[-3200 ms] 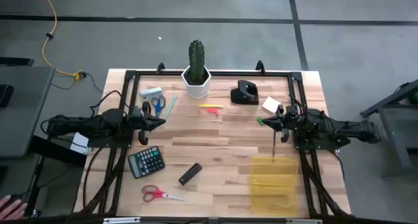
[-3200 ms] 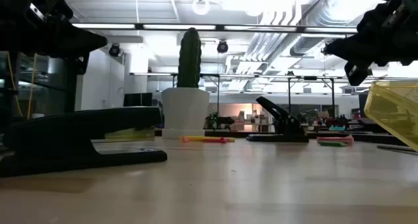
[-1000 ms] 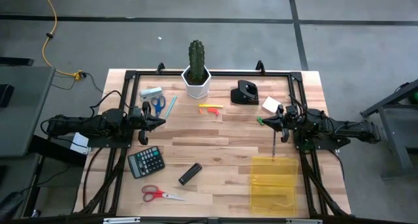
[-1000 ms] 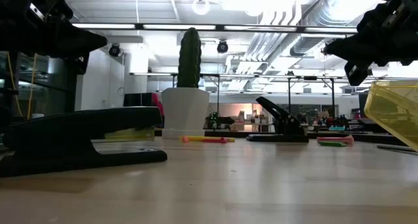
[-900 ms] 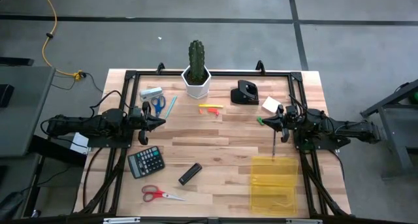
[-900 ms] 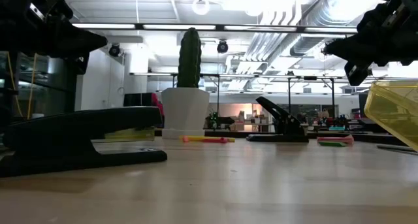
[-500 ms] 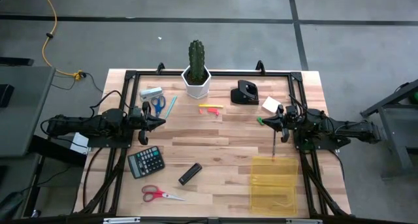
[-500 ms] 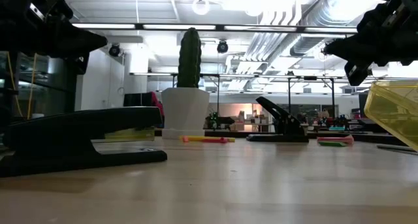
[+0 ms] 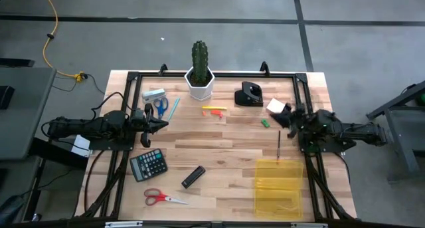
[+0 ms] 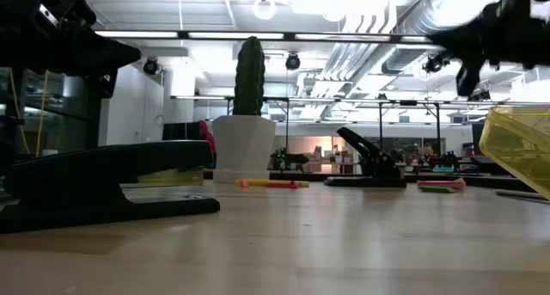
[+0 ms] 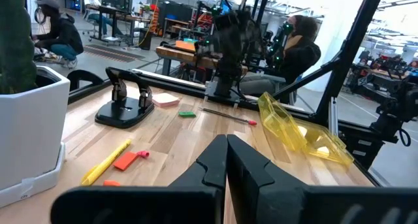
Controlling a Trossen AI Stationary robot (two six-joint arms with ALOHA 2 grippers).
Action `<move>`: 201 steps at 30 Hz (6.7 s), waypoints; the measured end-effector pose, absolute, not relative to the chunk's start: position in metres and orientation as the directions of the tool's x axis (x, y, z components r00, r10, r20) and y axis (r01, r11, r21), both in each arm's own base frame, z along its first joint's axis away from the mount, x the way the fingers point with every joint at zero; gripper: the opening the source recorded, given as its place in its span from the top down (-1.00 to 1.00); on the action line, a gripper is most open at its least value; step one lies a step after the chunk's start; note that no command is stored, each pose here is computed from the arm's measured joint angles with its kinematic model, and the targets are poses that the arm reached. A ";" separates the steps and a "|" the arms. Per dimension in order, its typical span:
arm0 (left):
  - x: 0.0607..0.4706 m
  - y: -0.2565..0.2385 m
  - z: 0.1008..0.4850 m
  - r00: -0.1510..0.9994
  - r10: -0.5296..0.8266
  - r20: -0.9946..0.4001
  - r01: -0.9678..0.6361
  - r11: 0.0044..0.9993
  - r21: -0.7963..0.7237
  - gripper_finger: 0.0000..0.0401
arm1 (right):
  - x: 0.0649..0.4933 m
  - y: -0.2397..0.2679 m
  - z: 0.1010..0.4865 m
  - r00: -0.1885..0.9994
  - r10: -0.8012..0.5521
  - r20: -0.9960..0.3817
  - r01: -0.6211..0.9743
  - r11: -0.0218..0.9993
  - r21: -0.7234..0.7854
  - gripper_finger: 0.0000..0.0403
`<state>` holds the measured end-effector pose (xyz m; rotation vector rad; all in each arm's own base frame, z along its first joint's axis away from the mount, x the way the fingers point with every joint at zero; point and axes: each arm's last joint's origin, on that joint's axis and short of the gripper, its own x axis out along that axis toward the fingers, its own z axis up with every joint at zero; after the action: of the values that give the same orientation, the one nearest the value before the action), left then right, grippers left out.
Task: Pack school essentials
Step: Put the black pencil on the yellow supply box
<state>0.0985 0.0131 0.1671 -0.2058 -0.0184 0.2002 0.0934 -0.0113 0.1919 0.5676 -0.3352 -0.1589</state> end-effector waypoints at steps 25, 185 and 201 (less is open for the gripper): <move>0.084 0.013 0.223 0.831 0.211 0.514 0.113 0.841 -0.529 1.00 | 0.126 -0.010 0.305 0.982 -0.141 0.127 0.087 0.929 0.359 1.00; 0.170 0.020 0.325 0.978 0.191 0.084 -0.173 0.967 -0.185 0.66 | 0.240 0.018 0.328 0.969 -0.044 -0.244 0.102 0.968 0.231 1.00; 0.170 0.020 0.324 0.979 0.190 0.076 -0.174 0.967 -0.185 0.68 | 0.221 0.120 0.301 0.599 0.393 -0.698 -0.008 0.874 0.485 1.00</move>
<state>0.1701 0.0200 0.3244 -0.1788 -0.0939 0.1844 0.2212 0.1200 0.3008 0.4659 0.9060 0.2419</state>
